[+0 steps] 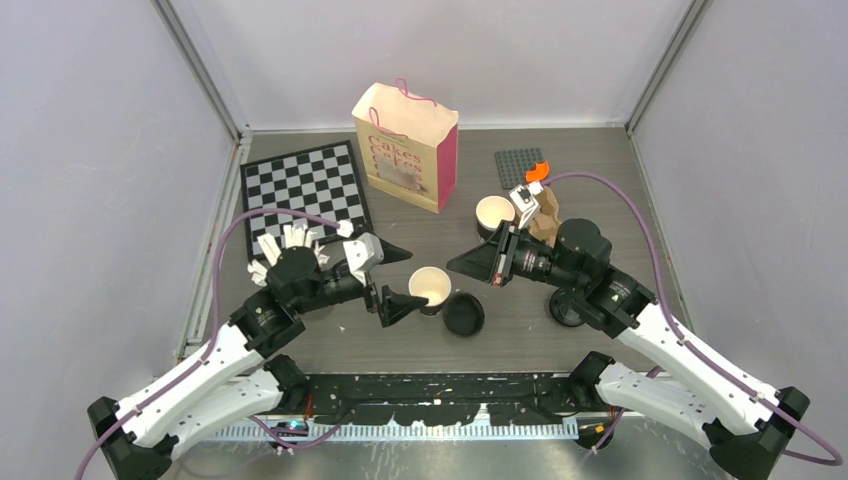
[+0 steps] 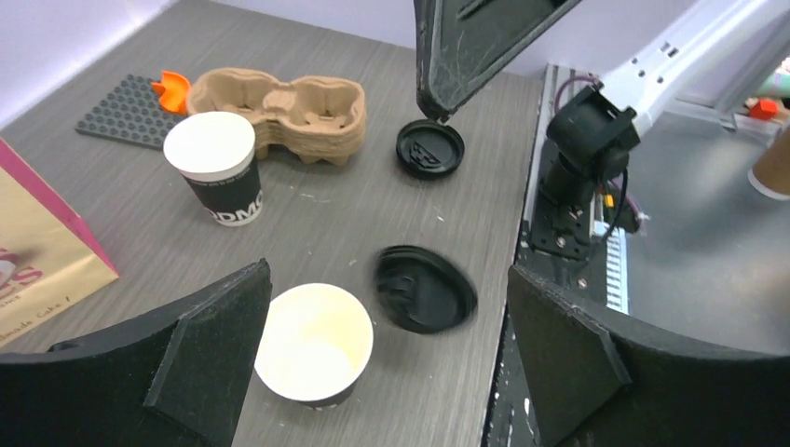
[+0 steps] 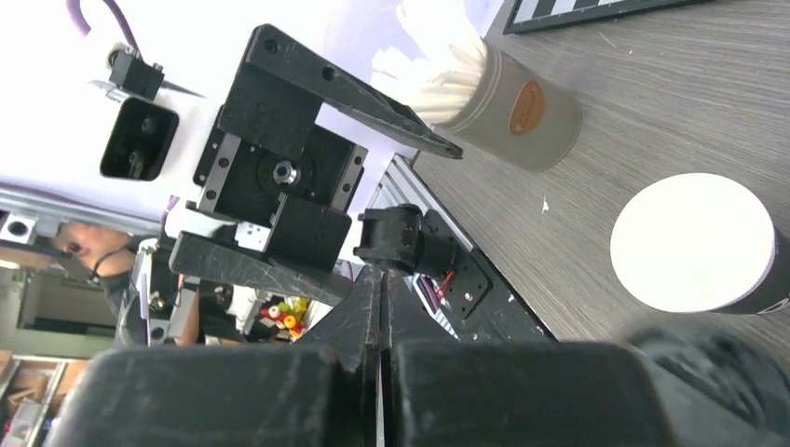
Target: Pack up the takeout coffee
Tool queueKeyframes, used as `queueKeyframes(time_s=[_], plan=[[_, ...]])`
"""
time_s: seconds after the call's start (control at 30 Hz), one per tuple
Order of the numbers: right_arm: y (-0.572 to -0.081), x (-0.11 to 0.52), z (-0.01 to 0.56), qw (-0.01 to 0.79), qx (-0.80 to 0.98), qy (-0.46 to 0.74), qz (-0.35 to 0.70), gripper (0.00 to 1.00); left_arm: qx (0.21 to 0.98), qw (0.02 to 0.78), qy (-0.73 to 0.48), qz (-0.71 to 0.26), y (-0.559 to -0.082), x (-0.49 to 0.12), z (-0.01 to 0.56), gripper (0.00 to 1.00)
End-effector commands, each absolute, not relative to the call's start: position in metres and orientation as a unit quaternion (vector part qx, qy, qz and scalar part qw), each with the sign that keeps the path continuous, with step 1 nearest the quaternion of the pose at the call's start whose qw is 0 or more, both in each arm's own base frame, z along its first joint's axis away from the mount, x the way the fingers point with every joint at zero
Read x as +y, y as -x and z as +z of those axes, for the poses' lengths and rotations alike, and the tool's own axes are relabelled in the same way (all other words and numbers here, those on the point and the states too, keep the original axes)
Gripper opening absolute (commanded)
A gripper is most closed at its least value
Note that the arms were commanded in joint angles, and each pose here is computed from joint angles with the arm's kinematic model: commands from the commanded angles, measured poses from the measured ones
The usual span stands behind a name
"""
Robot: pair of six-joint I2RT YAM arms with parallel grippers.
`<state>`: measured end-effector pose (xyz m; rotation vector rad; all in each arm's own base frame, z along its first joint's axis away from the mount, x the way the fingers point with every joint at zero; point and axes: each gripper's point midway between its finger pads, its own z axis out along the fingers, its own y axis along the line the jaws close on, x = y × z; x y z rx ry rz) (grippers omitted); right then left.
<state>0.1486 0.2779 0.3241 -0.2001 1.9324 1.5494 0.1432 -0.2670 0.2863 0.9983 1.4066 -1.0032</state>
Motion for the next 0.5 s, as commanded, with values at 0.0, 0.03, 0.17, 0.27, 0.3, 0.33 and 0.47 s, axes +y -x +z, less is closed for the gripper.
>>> queueKeyframes(time_s=[0.0,0.03,0.17,0.27,0.3,0.33,0.47], plan=[[-0.165,0.279,0.344,0.364,0.712,0.050,0.599,0.00,0.567,0.607,-0.364,-0.421,-0.162,-0.269,0.321,1.00],[-0.172,0.276,0.334,0.374,0.728,0.050,0.573,0.00,0.582,0.611,-0.352,-0.405,-0.170,-0.265,0.315,1.00],[-0.199,0.238,0.264,0.400,0.829,0.032,0.390,0.12,0.619,0.625,-0.302,-0.369,-0.185,-0.247,0.302,1.00],[-0.204,0.206,0.221,0.381,0.878,-0.006,0.289,0.29,0.654,0.607,-0.277,-0.356,-0.183,-0.233,0.292,1.00],[-0.202,0.198,0.208,0.366,0.893,-0.018,0.261,0.31,0.669,0.598,-0.269,-0.349,-0.183,-0.229,0.290,1.00],[-0.200,0.190,0.197,0.352,0.905,-0.034,0.237,0.34,0.685,0.587,-0.264,-0.342,-0.182,-0.225,0.285,0.99],[-0.184,0.164,0.154,0.296,0.938,-0.087,0.162,0.36,0.740,0.543,-0.255,-0.306,-0.180,-0.210,0.268,0.99]])
